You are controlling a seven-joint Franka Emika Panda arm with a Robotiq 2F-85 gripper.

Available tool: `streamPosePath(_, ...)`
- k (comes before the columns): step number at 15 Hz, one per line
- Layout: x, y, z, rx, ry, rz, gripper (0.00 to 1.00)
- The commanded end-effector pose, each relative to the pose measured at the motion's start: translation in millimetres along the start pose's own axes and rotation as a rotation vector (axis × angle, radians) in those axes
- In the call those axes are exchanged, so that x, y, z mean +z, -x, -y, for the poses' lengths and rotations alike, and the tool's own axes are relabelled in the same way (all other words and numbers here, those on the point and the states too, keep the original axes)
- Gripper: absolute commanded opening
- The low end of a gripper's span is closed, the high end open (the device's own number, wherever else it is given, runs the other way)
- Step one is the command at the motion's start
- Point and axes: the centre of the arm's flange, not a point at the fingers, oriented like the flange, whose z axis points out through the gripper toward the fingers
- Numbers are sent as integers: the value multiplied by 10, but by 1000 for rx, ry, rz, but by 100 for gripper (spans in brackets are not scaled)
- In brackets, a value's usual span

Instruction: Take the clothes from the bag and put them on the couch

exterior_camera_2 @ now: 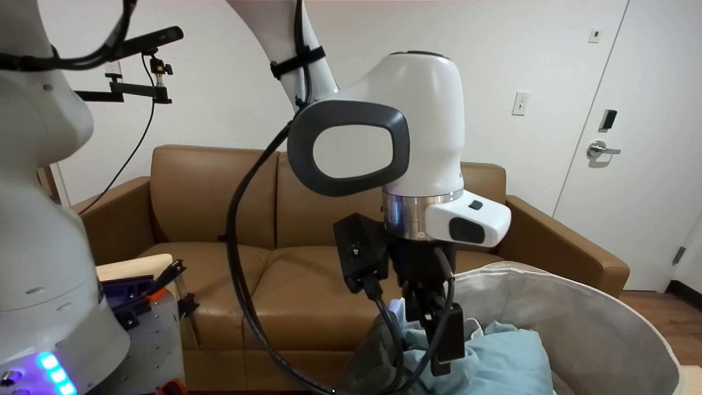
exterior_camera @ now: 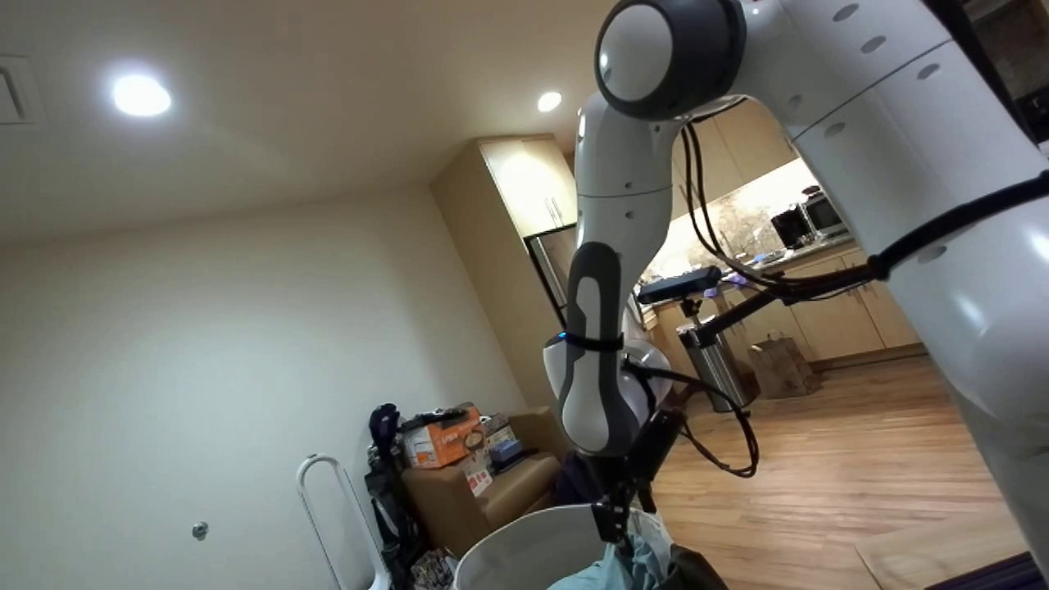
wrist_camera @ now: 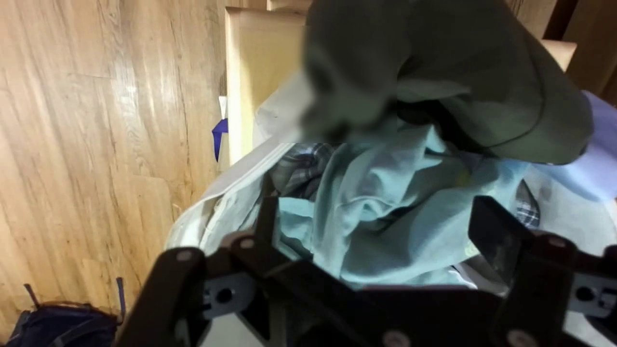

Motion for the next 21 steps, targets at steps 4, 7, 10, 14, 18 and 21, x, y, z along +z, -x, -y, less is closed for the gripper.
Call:
streamPosePath(4, 62, -29, 57, -33, -9, -42, 100)
streamPosePath(7, 193, -194, 13, -95, 22, -111, 100)
streamPosePath(10, 405, -267, 15, -154, -7, -119, 100)
streamPosePath(14, 808, -216, 74, -213, -42, -135, 100)
streamPosePath(18, 1078, -215, -11, -234, -15, -163, 100)
streamPosePath(21, 1197, -212, -171, -238, 12, -161, 75)
